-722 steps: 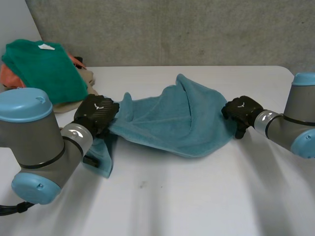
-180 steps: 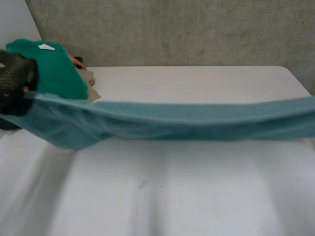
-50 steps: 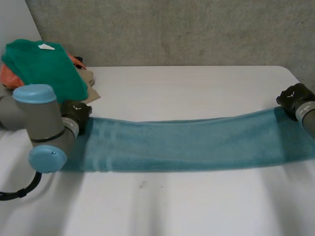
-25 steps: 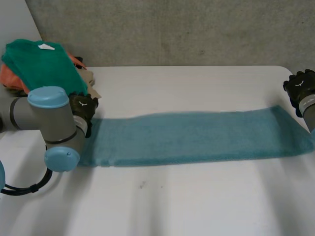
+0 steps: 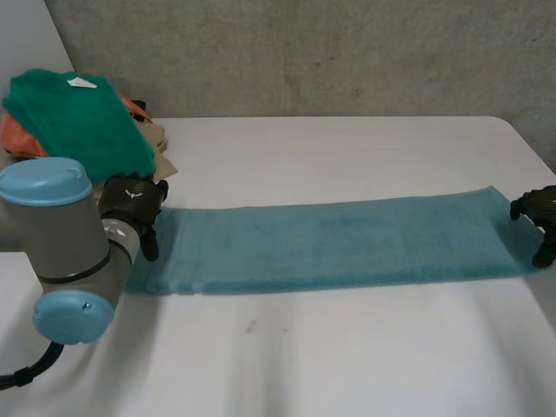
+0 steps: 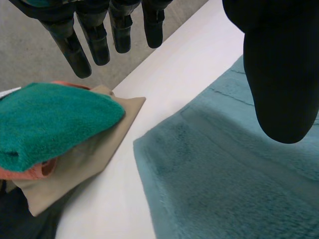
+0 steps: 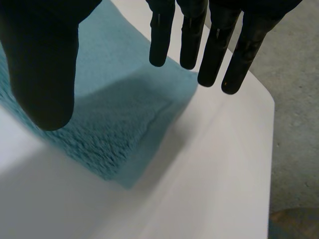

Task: Fold the laundry.

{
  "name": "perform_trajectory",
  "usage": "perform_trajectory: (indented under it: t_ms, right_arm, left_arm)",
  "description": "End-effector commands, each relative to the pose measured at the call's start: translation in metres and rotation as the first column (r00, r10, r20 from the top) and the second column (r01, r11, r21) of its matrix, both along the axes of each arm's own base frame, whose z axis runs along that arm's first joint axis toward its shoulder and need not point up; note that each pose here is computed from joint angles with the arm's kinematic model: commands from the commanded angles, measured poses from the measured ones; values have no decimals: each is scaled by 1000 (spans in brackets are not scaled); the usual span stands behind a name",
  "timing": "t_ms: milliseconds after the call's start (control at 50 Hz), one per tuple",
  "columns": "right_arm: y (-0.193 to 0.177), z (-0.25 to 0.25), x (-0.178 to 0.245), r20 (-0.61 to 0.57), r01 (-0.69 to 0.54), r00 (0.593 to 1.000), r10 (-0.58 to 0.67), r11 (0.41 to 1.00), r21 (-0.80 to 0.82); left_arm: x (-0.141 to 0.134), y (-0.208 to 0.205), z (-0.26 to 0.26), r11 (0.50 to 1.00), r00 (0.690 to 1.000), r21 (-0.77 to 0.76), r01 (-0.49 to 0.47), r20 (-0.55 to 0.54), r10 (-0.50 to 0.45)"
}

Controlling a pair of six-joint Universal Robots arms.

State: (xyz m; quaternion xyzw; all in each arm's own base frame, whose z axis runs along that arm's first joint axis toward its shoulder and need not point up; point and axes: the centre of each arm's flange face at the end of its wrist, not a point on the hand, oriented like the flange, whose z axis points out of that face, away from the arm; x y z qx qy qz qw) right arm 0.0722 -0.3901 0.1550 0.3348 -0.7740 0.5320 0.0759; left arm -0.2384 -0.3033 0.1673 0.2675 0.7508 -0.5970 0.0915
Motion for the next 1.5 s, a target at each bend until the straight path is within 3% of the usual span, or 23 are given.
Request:
perform_trajectory:
  t_ms: [20, 200, 440, 580, 680, 800, 880, 940, 1060, 1080, 1200, 1280, 1300, 1400, 1500]
  right_arm:
    - [-6, -16, -5, -14, 1, 1000, -1, 999, -40]
    - [-10, -31, -9, -8, 0, 1000, -1, 999, -38]
    - [-16, -29, -46, -17, 91, 996, -92, 995, -49]
    - [-25, -12, -98, -137, 168, 973, -185, 977, -128]
    - [-32, 4, -138, -312, 187, 918, -245, 961, -203]
    - [-35, 9, -138, -357, 170, 902, -241, 961, -218]
    - [-33, 28, -88, -346, 62, 926, -148, 967, -248]
    - [-25, 47, -26, -342, -73, 939, -33, 954, -292]
    - [5, 55, 77, -343, -308, 919, 195, 898, -314]
    - [18, 55, 109, -344, -382, 900, 269, 867, -321]
    - [74, 56, 199, -351, -588, 804, 481, 732, -345]
    - [119, 52, 251, -354, -701, 713, 605, 619, -356]
    - [136, 45, 271, -354, -739, 673, 649, 572, -357]
    - [173, 29, 311, -356, -801, 591, 724, 474, -366]
    - [195, 16, 331, -322, -831, 540, 778, 431, -351]
  left_arm:
    - [1, 3, -4, 1000, 1000, 17, -7, -18, 7]
    - [3, 7, -8, 999, 1000, 31, -8, -11, 8]
    - [4, 10, -3, 1000, 1000, 21, -10, -16, 10]
    - [10, 16, 7, 1000, 1000, 5, -19, -24, 19]
    - [20, 17, 10, 999, 999, 3, -44, -25, 44]
    - [22, 21, 9, 1000, 999, 16, -25, -33, 25]
    - [21, 23, 9, 1000, 999, 19, -19, -41, 20]
    - [21, 23, 9, 1000, 999, 21, -20, -48, 20]
    - [19, 25, 14, 1000, 998, 11, -17, -67, 18]
    - [19, 26, 15, 1000, 998, 9, -17, -68, 18]
    - [20, 27, 20, 1000, 997, -4, -18, -74, 17]
    - [20, 28, 22, 1000, 997, -9, -18, -76, 17]
    - [20, 28, 22, 1000, 997, -9, -16, -76, 15]
    - [19, 29, 22, 1000, 997, -12, -12, -77, 11]
    - [18, 29, 23, 1000, 997, -13, -9, -79, 8]
